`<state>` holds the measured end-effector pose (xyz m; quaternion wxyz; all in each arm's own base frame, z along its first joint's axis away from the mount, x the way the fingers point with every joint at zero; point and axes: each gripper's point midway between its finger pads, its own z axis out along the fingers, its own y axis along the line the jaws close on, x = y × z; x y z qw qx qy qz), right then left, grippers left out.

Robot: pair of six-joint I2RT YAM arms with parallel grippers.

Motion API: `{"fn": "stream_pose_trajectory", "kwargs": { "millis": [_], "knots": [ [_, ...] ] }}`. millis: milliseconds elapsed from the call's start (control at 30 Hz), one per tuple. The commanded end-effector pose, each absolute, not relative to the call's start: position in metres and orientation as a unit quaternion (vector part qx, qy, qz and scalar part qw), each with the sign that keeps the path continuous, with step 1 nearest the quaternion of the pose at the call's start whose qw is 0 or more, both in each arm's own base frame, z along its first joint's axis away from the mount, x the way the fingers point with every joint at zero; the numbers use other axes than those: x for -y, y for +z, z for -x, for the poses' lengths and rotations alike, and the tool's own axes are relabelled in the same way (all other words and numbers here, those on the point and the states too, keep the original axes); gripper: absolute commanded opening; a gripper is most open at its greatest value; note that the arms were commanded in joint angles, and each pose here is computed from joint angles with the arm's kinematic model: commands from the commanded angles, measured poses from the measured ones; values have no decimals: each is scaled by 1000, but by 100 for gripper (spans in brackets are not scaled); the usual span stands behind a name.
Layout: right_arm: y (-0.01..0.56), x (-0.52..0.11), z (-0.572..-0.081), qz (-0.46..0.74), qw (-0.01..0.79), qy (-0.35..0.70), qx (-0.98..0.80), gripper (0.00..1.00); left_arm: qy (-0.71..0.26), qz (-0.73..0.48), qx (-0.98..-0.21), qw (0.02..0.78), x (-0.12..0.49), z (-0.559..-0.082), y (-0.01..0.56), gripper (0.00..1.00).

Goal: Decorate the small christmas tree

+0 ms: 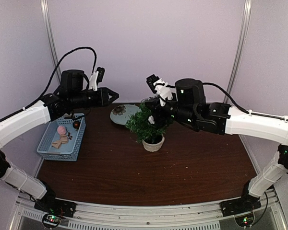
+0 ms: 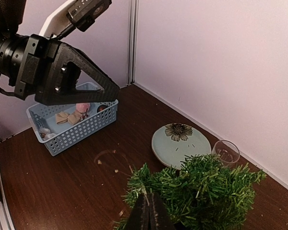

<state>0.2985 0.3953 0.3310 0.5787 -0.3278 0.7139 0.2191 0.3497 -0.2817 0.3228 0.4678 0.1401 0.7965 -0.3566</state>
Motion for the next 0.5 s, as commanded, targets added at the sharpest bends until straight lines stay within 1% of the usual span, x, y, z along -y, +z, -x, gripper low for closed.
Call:
{"fn": "stream_pose_trajectory", "kwargs": {
  "millis": [0, 67, 233, 300, 367, 467],
  "knots": [
    [366, -389, -295, 319, 596, 245, -695, 0, -366, -147, -768, 505, 278, -352, 343, 29],
    [367, -389, -296, 318, 596, 246, -695, 0, -365, -149, -764, 511, 275, -349, 344, 37],
    [371, -386, -300, 314, 599, 243, -695, 0, -366, -134, -758, 523, 259, -341, 336, 46],
    [374, -385, -301, 312, 602, 243, -694, 0, -379, -139, -742, 535, 257, -334, 332, 50],
    [380, -383, -302, 310, 606, 245, -690, 0, -405, -161, -720, 540, 260, -320, 321, 52],
    [391, -383, -301, 310, 612, 254, -682, 0, -419, -176, -703, 547, 263, -313, 308, 52]
  ]
}}
